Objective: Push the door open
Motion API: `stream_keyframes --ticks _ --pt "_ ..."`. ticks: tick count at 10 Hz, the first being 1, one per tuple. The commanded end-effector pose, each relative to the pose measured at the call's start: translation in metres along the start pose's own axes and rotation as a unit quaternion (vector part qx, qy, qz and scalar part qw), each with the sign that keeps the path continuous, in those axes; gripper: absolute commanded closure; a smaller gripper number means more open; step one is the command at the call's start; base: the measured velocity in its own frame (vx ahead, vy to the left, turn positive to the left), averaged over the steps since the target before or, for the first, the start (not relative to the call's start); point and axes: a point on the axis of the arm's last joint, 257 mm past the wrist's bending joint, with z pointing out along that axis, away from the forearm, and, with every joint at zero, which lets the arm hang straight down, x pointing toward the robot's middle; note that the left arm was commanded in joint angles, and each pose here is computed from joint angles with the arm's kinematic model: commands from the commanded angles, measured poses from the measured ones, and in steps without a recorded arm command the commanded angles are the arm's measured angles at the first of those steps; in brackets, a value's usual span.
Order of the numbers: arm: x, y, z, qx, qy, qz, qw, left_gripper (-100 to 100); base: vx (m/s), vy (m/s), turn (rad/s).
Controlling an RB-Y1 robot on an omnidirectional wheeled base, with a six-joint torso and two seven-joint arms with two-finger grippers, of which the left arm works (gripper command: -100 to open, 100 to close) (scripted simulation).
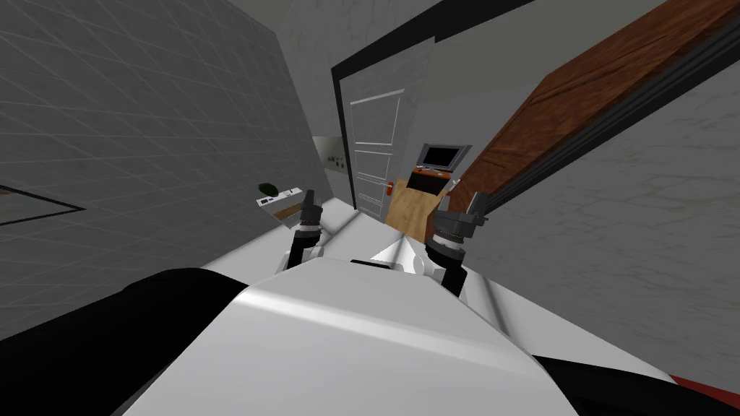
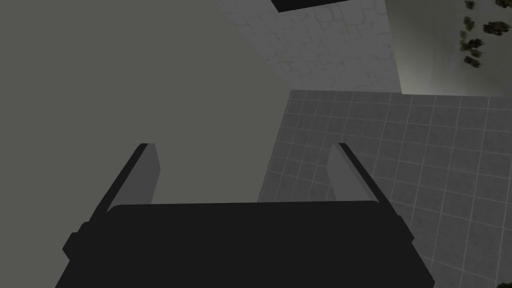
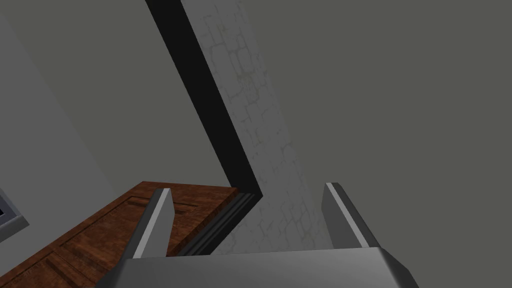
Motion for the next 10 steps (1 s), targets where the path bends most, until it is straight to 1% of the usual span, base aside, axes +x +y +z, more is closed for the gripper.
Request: stream_keyframes --ticks 1,3,4,7,10 --pt "0.006 0.011 0.0003 -0.009 0.006 -0.009 0.9999 -100 0.114 -0.006 -0.057" --pt "0.016 0.026 0.0005 -0.021 0.014 -0.021 0.9995 -100 0.194 -0.011 -0.068" --pt "0.019 0.03 0.0005 -0.025 0.016 -0.024 0.9993 -100 0.178 0.009 -0.058" --pt "0.029 0.046 0.0003 -0.038 0.024 -0.037 0.9983 -100 0.097 -0.013 -0.042" --pt "0.042 0.063 -0.0003 -0.053 0.033 -0.05 0.9968 -100 0.086 -0.006 -0.052"
